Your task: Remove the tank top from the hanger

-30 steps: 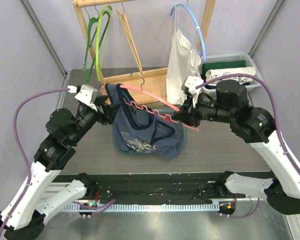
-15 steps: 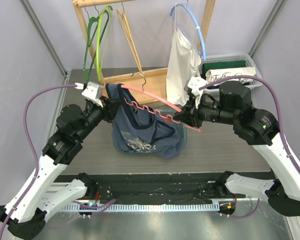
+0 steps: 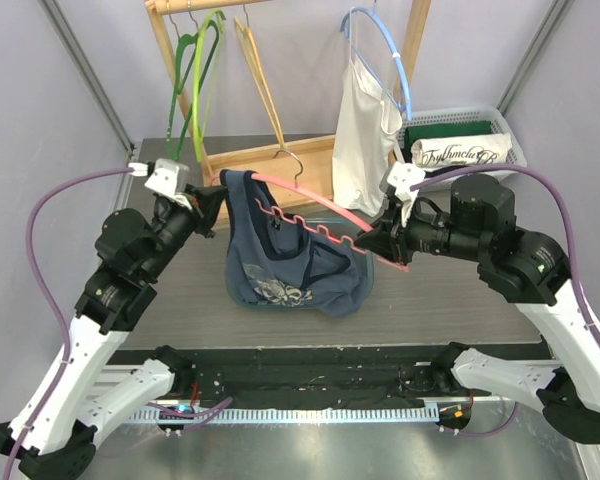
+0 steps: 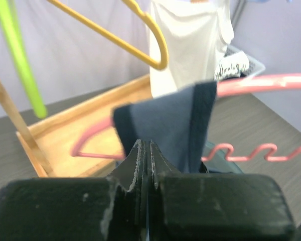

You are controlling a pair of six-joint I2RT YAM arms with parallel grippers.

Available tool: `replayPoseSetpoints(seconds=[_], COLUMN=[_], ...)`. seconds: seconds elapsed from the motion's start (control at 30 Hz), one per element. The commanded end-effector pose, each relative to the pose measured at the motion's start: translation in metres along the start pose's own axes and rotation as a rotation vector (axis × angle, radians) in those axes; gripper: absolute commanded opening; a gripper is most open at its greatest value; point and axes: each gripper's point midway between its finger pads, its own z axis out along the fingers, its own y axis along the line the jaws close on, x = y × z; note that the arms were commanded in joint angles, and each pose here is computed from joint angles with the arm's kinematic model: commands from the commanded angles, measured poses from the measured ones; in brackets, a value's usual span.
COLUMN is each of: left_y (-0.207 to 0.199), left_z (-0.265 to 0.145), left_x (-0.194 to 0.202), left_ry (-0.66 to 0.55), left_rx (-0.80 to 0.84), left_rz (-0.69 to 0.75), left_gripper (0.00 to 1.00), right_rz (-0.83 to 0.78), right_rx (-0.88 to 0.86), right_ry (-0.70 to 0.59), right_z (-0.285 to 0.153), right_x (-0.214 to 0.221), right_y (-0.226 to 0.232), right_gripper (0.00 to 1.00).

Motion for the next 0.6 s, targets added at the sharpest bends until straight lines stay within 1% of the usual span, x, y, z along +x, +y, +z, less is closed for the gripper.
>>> replayPoseSetpoints(seconds=[0.0, 0.03, 0.07, 0.1, 0.13, 0.17, 0.23, 0.27, 0.33, 0.37, 0.47, 0.57], left_y=[0.011, 0.01, 0.009, 0.008, 0.001, -0.01, -0.02, -0.027, -0.031, -0.033, -0.034, -0.034], left_z=[-0.016, -0.016, -0.018, -0.018, -0.017, -0.019, -0.02, -0.02, -0.019, -0.018, -0.012, -0.006], left_x=[-0.056, -0.053, -0.045, -0.038, -0.025, -0.018, -0.005, 0.0, 0.008, 0.013, 0.024, 0.031], left_ry=[-0.163, -0.153, -0.122, -0.101, -0.058, -0.034, 0.007, 0.027, 0.051, 0.066, 0.094, 0.104], left_rx=[-0.056, -0.051, -0.046, -0.039, 0.0, 0.06, 0.115, 0.152, 0.178, 0.187, 0.198, 0.199], left_rz=[0.017, 0.003, -0.01, -0.025, -0.052, -0.061, -0.089, -0.113, -0.131, -0.141, -0.15, -0.15], left_gripper=[0.0, 0.0, 0.04, 0.14, 0.5, 0.63, 0.79, 0.84, 0.89, 0.89, 0.89, 0.85], right_rz=[-0.014, -0.01, -0.013, -0.014, -0.015, -0.017, -0.018, -0.022, -0.023, -0.024, -0.028, -0.029], right_rx=[0.028, 0.034, 0.034, 0.036, 0.038, 0.038, 0.041, 0.039, 0.039, 0.041, 0.034, 0.031], right_ry=[-0.112, -0.113, -0.118, -0.121, -0.121, -0.121, -0.122, -0.126, -0.128, -0.129, -0.141, -0.15], right_z=[-0.016, -0.016, -0.018, -0.018, -0.019, -0.018, -0.018, -0.019, -0.019, -0.02, -0.022, -0.024], right_x=[-0.021, -0.02, -0.022, -0.022, -0.023, -0.023, -0.024, -0.026, -0.027, -0.028, -0.032, -0.034], right_y=[0.002, 0.001, 0.002, 0.002, 0.001, 0.001, 0.0, 0.001, 0.001, 0.0, 0.002, 0.004], right_gripper=[0.01, 0.01, 0.01, 0.01, 0.01, 0.01, 0.01, 0.01, 0.01, 0.01, 0.01, 0.01])
